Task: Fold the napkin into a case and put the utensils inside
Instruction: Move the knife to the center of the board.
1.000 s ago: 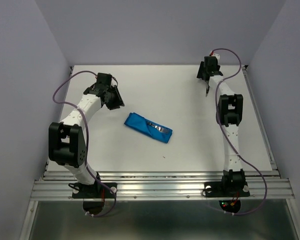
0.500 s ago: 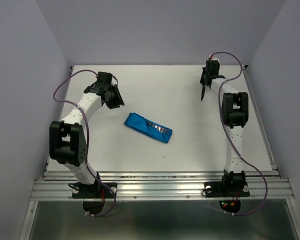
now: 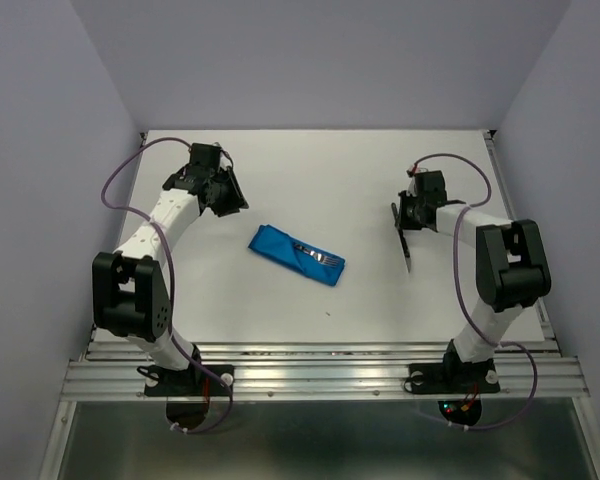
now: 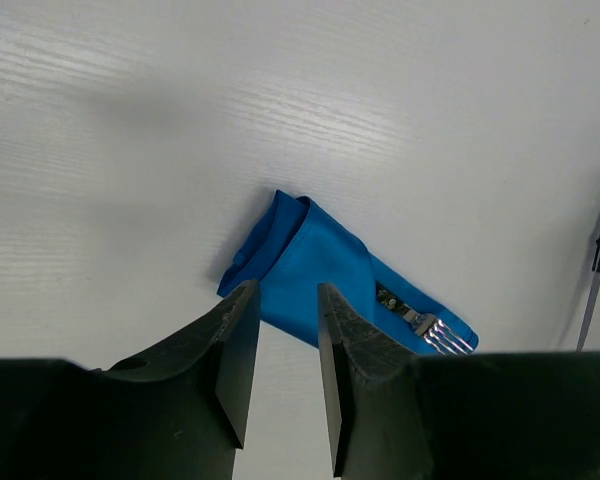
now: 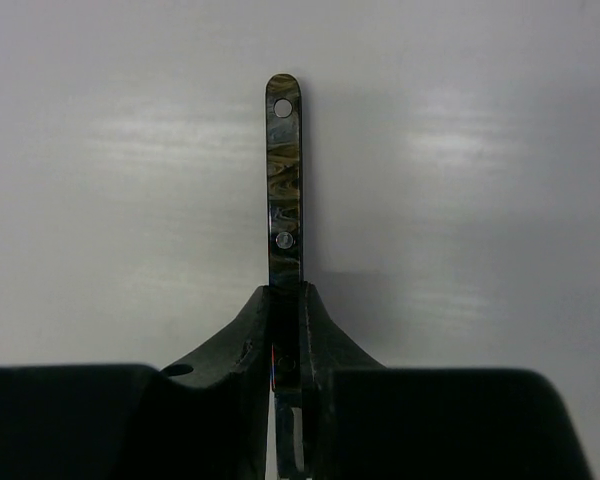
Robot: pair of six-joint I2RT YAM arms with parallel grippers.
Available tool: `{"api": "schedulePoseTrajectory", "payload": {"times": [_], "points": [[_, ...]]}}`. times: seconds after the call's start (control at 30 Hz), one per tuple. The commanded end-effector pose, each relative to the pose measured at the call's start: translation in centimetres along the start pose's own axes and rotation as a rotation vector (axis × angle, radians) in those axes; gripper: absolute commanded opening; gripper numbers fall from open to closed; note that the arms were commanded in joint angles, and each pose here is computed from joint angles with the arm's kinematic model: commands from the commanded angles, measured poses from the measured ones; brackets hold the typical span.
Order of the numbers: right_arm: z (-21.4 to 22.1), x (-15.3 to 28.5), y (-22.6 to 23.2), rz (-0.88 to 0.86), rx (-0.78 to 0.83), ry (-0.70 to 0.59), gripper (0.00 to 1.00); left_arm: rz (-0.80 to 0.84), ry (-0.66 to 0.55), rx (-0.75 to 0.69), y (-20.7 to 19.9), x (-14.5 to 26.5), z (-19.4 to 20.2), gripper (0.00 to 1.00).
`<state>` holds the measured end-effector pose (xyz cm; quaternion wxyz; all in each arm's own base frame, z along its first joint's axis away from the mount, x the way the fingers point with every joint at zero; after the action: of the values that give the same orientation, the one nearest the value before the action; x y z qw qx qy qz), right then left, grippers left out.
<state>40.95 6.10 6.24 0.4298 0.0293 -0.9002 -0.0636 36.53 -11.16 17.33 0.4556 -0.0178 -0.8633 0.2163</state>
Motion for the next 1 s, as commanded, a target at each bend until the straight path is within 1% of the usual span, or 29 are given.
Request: {"api": "schedulePoseTrajectory", "payload": {"times": [0.0, 0.07, 0.13, 0.2, 0.23, 0.33, 0.37, 0.4, 0.47, 0.5, 0.53, 0.6, 0.83, 0.97], "points": [[3.1, 3.3, 1.1, -0.041, -0.04, 0.014, 0.09, 0.043, -0.048, -0.02, -0.6, 2.2, -0.1, 0.41], [3.9, 4.5, 1.2, -0.023, -0.061, 0.006, 0.08, 0.055, -0.062, -0.019, -0.7, 2.6, -0.1, 0.41], [5.8, 5.1, 1.7, -0.014, -0.054, 0.043, 0.08, 0.052, -0.053, -0.017, -0.4, 2.5, 0.4, 0.41], [6.3, 5.8, 1.8, 0.016, -0.059, 0.036, 0.09, 0.061, -0.063, -0.014, -0.4, 2.7, 0.6, 0.41], [7.3, 6.0, 1.9, 0.047, -0.046, 0.051, 0.1, 0.061, -0.056, -0.01, -0.3, 2.6, 0.9, 0.41], [8.1, 6.5, 2.6, 0.056, -0.029, 0.055, 0.13, 0.074, -0.048, -0.006, -0.3, 2.5, 1.4, 0.41], [8.8, 6.6, 3.1, 0.059, -0.009, 0.061, 0.19, 0.083, -0.048, -0.007, -0.5, 2.4, 1.5, 0.41], [9.1, 6.6, 3.2, 0.069, -0.01, 0.064, 0.2, 0.08, -0.044, -0.008, -0.4, 2.3, 1.6, 0.41], [9.8, 6.4, 3.5, 0.092, 0.011, 0.073, 0.24, 0.082, -0.042, -0.007, -0.5, 2.4, 1.7, 0.41], [10.0, 6.4, 3.3, 0.112, 0.006, 0.085, 0.29, 0.082, -0.044, -0.007, -0.4, 2.4, 1.7, 0.41], [10.2, 6.2, 3.2, 0.143, 0.017, 0.084, 0.37, 0.087, -0.048, -0.009, -0.5, 2.6, 1.7, 0.41], [10.0, 6.2, 3.3, 0.162, 0.015, 0.082, 0.4, 0.078, -0.057, -0.012, -0.4, 2.7, 1.7, 0.41], [10.9, 6.4, 3.7, 0.168, 0.025, 0.135, 0.41, 0.071, -0.065, -0.019, -0.2, 3.1, 1.8, 0.41], [11.5, 6.8, 4.2, 0.166, 0.049, 0.161, 0.39, 0.084, -0.055, -0.021, -0.3, 3.0, 2.1, 0.41]]}}
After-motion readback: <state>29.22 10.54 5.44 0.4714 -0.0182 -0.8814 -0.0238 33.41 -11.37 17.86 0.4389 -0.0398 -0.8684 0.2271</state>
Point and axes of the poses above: each gripper's point midway between its finger pads, its own x axis back along the fingers, its own y axis along the line the jaws close on, z = x × y, the point moved 4 cm from there along x, back along the fingers, and after that the axes turned 1 degree about -x, right-handed, at the moved point
